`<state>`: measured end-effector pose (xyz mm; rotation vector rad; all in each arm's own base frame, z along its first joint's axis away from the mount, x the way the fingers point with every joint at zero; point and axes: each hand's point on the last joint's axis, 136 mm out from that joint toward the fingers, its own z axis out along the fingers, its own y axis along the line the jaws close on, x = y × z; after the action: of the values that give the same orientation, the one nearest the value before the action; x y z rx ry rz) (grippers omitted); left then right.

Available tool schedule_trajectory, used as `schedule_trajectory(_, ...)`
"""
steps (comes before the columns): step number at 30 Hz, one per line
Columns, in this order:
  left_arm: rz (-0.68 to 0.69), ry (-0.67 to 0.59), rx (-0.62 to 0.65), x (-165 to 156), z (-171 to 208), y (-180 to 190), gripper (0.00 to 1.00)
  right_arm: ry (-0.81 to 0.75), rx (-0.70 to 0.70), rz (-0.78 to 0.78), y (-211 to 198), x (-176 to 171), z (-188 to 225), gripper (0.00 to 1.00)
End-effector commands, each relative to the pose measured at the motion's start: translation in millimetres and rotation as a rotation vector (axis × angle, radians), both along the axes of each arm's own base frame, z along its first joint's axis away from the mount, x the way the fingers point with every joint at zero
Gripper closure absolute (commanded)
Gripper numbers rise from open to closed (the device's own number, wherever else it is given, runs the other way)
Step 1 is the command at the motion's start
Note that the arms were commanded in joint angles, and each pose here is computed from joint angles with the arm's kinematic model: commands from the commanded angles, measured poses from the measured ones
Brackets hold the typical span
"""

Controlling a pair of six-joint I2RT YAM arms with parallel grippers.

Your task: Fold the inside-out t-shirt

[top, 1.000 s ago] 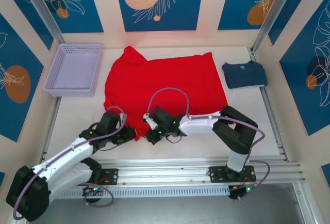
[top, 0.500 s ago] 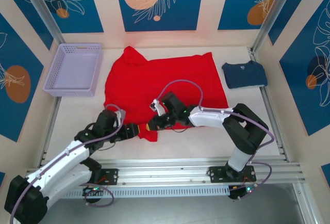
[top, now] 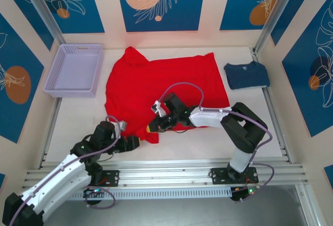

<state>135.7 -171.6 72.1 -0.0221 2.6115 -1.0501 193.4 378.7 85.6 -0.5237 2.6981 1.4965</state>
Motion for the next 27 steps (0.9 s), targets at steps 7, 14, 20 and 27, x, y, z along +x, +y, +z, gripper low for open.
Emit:
schedule_trajectory(7, -0.064, 0.046, -0.056, -9, -10, -27, 0.26, 0.025, 0.000, 0.006, 1, 0, -2, 1.00)
schedule_trajectory(14, -0.045, -0.014, -0.056, 20, -11, -53, 0.24, 0.022, 0.000, 0.002, 0, 0, -1, 1.00)
schedule_trajectory(20, 0.034, -0.115, -0.036, 46, -2, -51, 0.25, 0.018, 0.000, -0.002, -3, 0, -1, 1.00)
schedule_trajectory(27, 0.089, -0.214, -0.044, 61, 24, -47, 0.43, 0.013, 0.003, 0.001, -2, 0, 1, 1.00)
